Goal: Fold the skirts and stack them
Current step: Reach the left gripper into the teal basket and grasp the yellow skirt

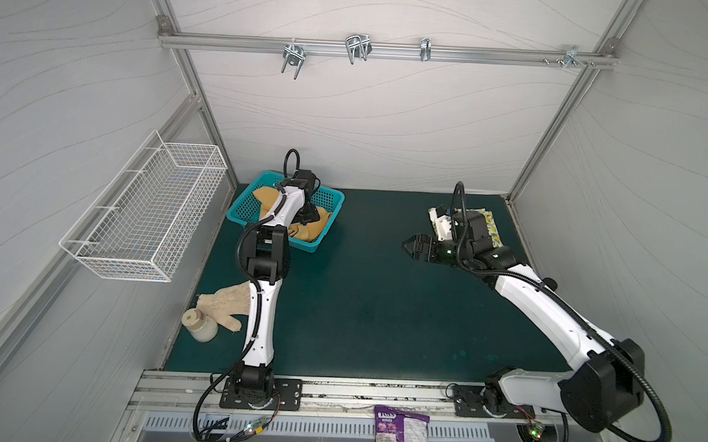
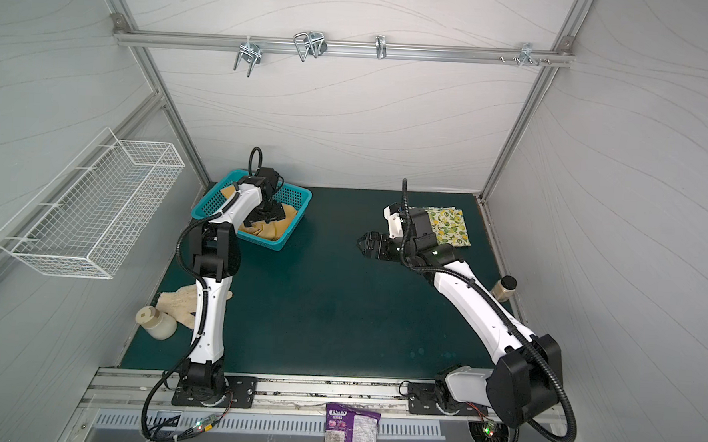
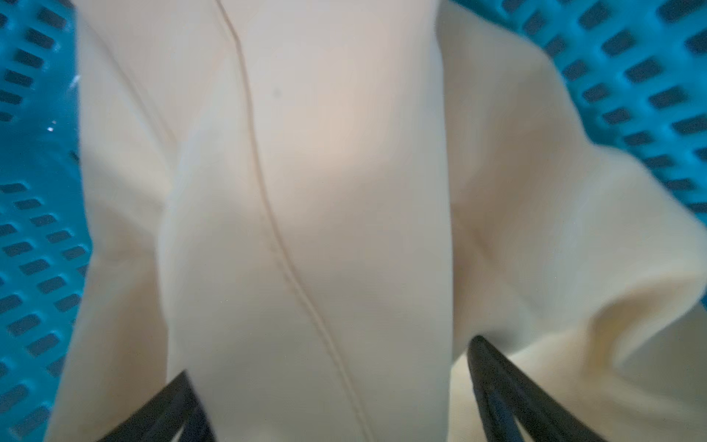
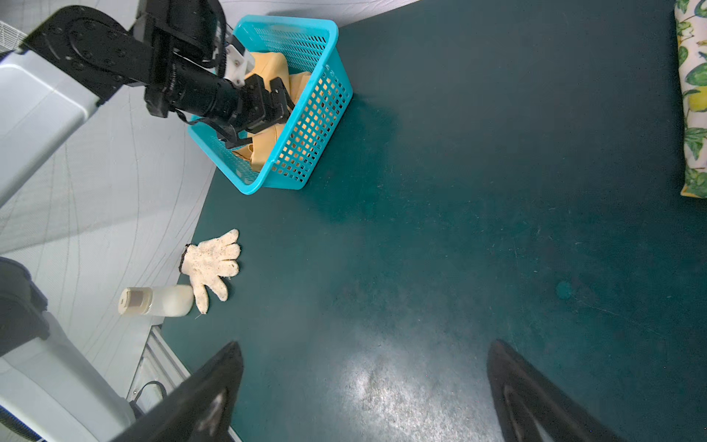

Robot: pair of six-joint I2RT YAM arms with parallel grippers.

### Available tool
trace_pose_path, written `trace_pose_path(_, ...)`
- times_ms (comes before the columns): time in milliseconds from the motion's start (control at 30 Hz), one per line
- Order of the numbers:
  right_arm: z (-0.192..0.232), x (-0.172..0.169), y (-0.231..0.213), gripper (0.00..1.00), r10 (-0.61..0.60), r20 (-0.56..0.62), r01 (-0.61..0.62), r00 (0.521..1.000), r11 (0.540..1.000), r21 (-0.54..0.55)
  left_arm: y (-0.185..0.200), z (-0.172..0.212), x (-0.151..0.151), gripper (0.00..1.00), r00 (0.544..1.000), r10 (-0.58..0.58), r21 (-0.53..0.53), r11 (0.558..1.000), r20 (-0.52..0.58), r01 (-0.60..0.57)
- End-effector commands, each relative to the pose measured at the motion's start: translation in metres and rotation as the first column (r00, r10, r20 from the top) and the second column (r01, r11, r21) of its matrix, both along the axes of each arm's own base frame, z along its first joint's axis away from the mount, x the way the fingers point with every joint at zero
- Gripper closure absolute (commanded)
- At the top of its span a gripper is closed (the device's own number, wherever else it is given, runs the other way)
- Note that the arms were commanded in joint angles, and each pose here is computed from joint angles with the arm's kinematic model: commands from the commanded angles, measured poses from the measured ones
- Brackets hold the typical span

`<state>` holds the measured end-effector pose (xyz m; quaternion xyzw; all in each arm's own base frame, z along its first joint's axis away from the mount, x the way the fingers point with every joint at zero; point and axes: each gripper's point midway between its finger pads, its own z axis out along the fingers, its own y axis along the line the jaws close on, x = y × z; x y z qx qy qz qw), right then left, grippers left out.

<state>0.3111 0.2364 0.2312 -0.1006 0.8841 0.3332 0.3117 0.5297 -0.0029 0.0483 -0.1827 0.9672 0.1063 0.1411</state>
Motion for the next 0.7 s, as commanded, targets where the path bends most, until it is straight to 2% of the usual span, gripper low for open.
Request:
trace_pose_path(0, 0.007, 0.000, 0.006, 0.01, 0.018, 0.017, -0.018, 1.000, 1.000, 0.018, -0.004, -0.004, -0.002, 0.04, 0.997, -0.058, 0.076, 0.995, -0.049, 0.062)
trace_pose_path(67, 0.006, 0.000, 0.006, 0.01, 0.020, 0.017, -0.020, 1.000, 1.000, 0.016, -0.007, -0.005, -0.002, 0.06, 0.995, -0.074, 0.086, 0.993, -0.061, 0.079)
trace_pose_path(133, 0.006, 0.000, 0.006, 0.01, 0.020, 0.015, -0.021, 1.000, 1.000, 0.019, -0.009, -0.006, -0.003, 0.16, 0.994, -0.081, 0.080, 0.993, -0.067, 0.086)
trace_pose_path(167, 0.005, 0.000, 0.007, 0.01, 0.021, 0.013, -0.022, 1.000, 1.000, 0.021, -0.010, -0.004, -0.003, 0.23, 0.995, -0.083, 0.078, 0.993, -0.064, 0.088)
trace_pose_path(233, 0.005, -0.001, 0.007, 0.01, 0.023, 0.011, -0.024, 1.000, 0.999, 0.024, -0.009, 0.002, -0.002, 0.52, 0.995, -0.086, 0.081, 0.993, -0.053, 0.090)
trace_pose_path(333, 0.005, -0.002, 0.008, 0.01, 0.026, 0.007, -0.027, 1.000, 0.999, 0.028, -0.009, 0.011, -0.002, 0.76, 0.996, -0.088, 0.081, 0.993, -0.032, 0.091)
trace_pose_path(400, 0.005, -0.002, 0.008, 0.01, 0.026, 0.006, -0.026, 1.000, 0.999, 0.030, -0.007, 0.017, -0.002, 0.85, 0.996, -0.087, 0.075, 0.993, -0.023, 0.089)
trace_pose_path(433, 0.006, -0.002, 0.009, 0.01, 0.026, 0.008, -0.027, 1.000, 0.999, 0.031, -0.007, 0.021, -0.003, 0.96, 0.996, -0.086, 0.073, 0.994, -0.019, 0.087)
trace_pose_path(500, 0.008, -0.003, 0.008, 0.01, 0.027, 0.011, -0.027, 1.000, 0.999, 0.034, -0.005, 0.029, -0.005, 1.00, 0.997, -0.079, 0.072, 0.994, -0.005, 0.079)
trace_pose_path(667, 0.010, -0.006, 0.009, 0.01, 0.032, 0.016, -0.033, 0.999, 0.999, 0.034, -0.005, 0.065, -0.007, 1.00, 0.993, -0.068, 0.040, 0.997, 0.096, 0.064)
